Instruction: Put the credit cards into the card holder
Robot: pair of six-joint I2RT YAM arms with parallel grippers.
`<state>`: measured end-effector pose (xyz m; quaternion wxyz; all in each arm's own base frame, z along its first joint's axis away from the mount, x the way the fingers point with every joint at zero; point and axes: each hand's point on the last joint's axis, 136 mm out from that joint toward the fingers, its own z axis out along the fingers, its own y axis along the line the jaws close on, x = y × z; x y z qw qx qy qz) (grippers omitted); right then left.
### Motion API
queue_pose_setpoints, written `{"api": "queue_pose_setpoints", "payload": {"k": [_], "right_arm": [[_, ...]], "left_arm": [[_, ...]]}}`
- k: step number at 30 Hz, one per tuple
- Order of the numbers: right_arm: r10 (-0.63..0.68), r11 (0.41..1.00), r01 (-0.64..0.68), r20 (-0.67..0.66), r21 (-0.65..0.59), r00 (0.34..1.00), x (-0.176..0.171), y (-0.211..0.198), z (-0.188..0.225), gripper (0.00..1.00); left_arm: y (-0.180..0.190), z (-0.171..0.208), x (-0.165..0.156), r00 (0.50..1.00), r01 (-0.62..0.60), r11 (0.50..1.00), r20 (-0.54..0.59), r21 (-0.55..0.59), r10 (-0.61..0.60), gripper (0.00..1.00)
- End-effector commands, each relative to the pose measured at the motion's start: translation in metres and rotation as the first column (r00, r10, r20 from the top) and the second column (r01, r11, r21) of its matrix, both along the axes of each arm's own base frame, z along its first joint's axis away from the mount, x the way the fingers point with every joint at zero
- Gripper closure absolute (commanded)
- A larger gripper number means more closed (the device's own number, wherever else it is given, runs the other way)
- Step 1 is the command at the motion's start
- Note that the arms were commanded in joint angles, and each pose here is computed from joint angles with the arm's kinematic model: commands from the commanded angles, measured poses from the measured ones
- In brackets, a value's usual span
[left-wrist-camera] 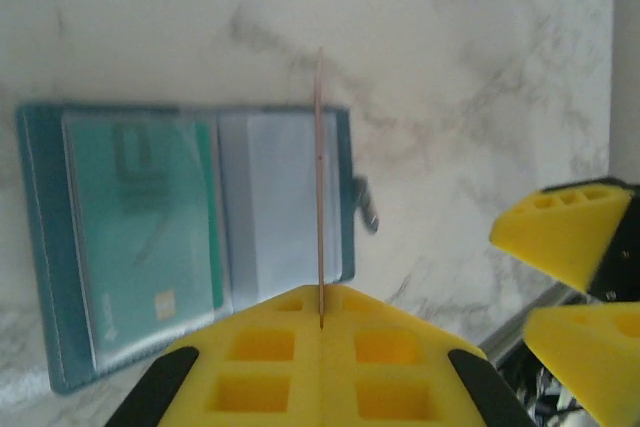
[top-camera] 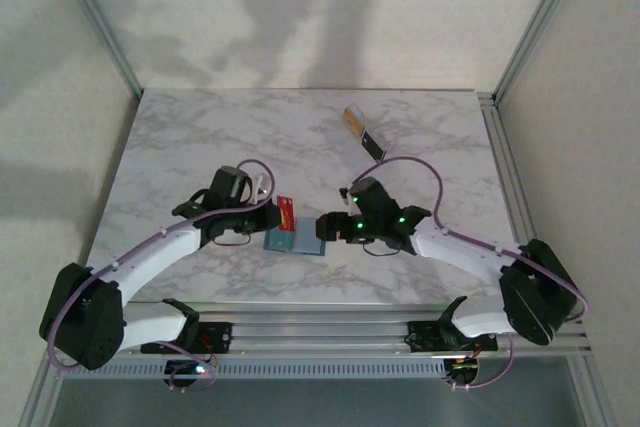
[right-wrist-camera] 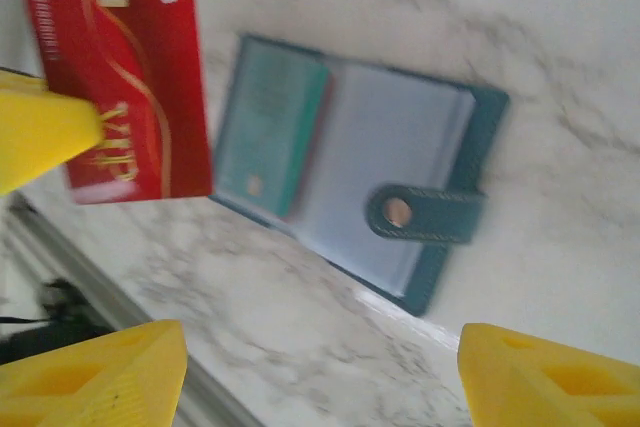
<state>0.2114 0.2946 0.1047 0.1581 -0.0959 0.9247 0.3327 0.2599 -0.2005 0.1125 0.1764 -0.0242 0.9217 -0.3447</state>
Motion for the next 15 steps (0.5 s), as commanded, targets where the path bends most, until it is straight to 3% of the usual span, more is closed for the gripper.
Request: {"api": "queue_pose_setpoints", "payload": {"k": [1,15], "right_arm": [[0.017,0.997,-0.013,0.045,-0.078,0.999,0.007,0.001,-0.007,0.27],[0.056,0.998,-0.058,-0.042,-0.037,0.998,0.006,0.014,-0.027,0.24]], "left_arm": [[-0.007,-0.026,-0.023,0.989,0.083,0.996,-0.124,-0.030,-0.086,1.00],[-0.012,-0.069,-0.018,0.951,0.149,0.989,-0.276,0.022,-0.137,1.00]]}}
